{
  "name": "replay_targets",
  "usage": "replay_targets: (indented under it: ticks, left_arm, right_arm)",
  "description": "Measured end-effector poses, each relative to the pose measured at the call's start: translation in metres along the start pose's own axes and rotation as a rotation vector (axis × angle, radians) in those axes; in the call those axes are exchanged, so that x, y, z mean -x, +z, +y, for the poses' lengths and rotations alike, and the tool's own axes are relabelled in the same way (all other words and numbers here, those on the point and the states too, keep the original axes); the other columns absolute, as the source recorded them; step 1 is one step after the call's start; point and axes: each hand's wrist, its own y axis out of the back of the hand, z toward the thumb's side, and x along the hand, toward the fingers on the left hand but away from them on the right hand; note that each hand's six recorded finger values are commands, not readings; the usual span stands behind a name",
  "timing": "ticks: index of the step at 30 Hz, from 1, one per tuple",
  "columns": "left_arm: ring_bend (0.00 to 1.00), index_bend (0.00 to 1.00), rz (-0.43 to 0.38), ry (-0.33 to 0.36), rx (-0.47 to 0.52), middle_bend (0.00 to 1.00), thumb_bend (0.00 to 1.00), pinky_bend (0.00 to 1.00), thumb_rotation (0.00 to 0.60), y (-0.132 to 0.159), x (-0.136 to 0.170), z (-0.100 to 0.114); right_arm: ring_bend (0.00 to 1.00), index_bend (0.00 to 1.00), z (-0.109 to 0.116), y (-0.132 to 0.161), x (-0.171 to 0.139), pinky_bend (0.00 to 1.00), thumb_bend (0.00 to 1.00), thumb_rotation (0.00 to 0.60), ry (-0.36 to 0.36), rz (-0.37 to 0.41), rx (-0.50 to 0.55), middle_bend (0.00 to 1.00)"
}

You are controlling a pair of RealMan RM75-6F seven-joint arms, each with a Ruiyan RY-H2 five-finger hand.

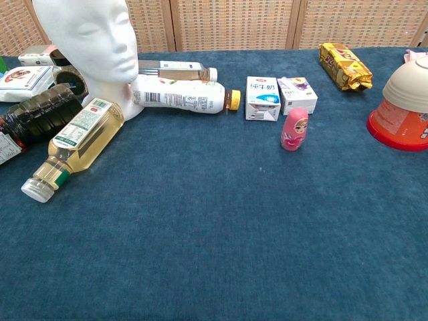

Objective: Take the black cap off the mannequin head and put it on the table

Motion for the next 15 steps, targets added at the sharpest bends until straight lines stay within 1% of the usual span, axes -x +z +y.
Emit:
replay_targets:
  ticks: [1,4,7,10,15]
  left_arm:
    - [0.52,0.72,-0.067,-0.023,0.000,0.70,0.45,0.68,0.600,0.010,0.001,-0.002]
    - [0.52,0.72,-0.213,-0.070,-0.011,0.70,0.45,0.68,0.600,0.035,0.005,-0.009]
    - [0.52,0.72,-0.310,-0.122,-0.026,0.70,0.45,0.68,0.600,0.057,0.011,-0.022]
    - [0.52,0.72,-0.353,-0.177,-0.029,0.70,0.45,0.68,0.600,0.074,0.016,-0.041]
    - [0.52,0.73,-0.363,-0.245,0.000,0.70,0.44,0.68,0.600,0.101,0.020,-0.077]
  right_arm:
    - [0.00,0.19,0.000,0.000,0.000,0.00,0.00,0.600,0.000,0.000,-0.001,0.00]
    - [0.00,0.19,0.000,0.000,0.000,0.00,0.00,0.600,-0.001,0.000,-0.008,0.00]
    - [0.00,0.19,-0.003,0.002,-0.001,0.00,0.00,0.600,0.006,0.006,-0.011,0.00]
    - [0.00,0.19,-0.003,0.002,-0.001,0.00,0.00,0.600,0.007,0.007,-0.014,0.00]
    - [0.00,0.19,-0.002,0.001,0.000,0.00,0.00,0.600,0.001,-0.002,-0.016,0.00]
